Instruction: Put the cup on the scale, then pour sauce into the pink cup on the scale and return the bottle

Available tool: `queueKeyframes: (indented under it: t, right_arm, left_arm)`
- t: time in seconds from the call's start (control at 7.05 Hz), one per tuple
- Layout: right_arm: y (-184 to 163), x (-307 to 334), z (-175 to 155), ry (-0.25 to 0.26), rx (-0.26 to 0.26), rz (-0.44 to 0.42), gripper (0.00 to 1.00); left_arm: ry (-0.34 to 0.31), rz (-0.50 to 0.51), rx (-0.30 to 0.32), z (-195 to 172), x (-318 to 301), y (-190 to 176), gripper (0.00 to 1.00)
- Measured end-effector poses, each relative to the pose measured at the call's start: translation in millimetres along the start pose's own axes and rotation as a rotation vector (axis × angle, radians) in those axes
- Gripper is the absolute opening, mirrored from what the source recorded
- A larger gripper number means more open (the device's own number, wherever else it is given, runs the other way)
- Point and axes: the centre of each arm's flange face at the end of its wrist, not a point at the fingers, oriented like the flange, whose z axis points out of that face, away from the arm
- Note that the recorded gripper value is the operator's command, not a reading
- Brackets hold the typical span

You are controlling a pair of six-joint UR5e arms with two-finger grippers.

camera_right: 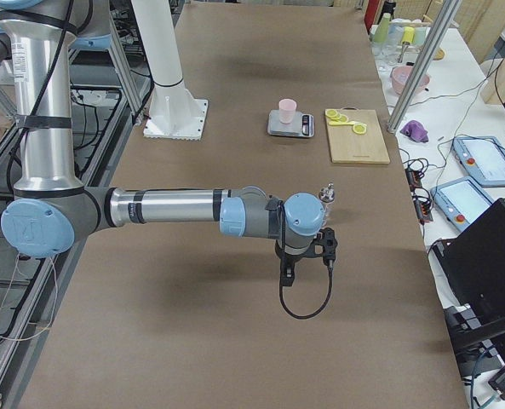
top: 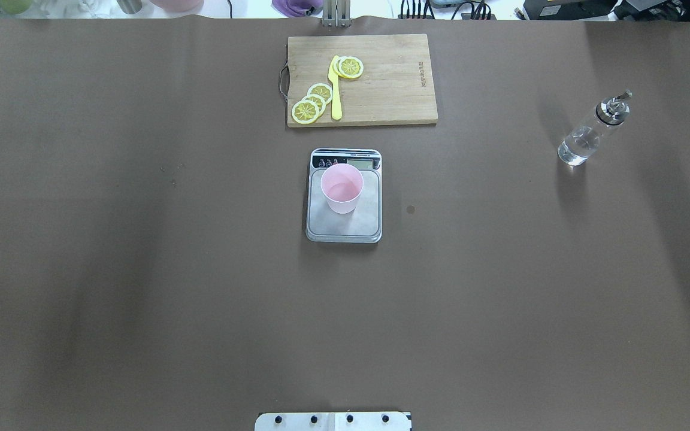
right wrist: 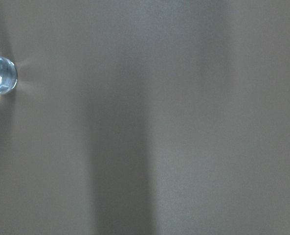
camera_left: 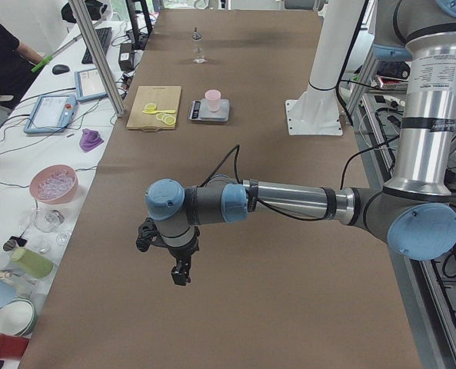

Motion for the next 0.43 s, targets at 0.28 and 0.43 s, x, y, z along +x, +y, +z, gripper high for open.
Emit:
queueKeyframes:
  t: [0.28, 0.43]
  right_arm:
    - [-0.2, -0.2, -0.2, 0.0, 0.0, -0.001, 1.0]
    - [-0.3, -0.3, -0.2, 0.0, 0.001, -0.001, 1.0]
  left_arm:
    - [0.0, 0.001, 0.0, -0.3, 0.3, -0.4, 0.99]
    - [0.0, 0.002, 0.002, -0.9, 0.7, -0.9, 0.99]
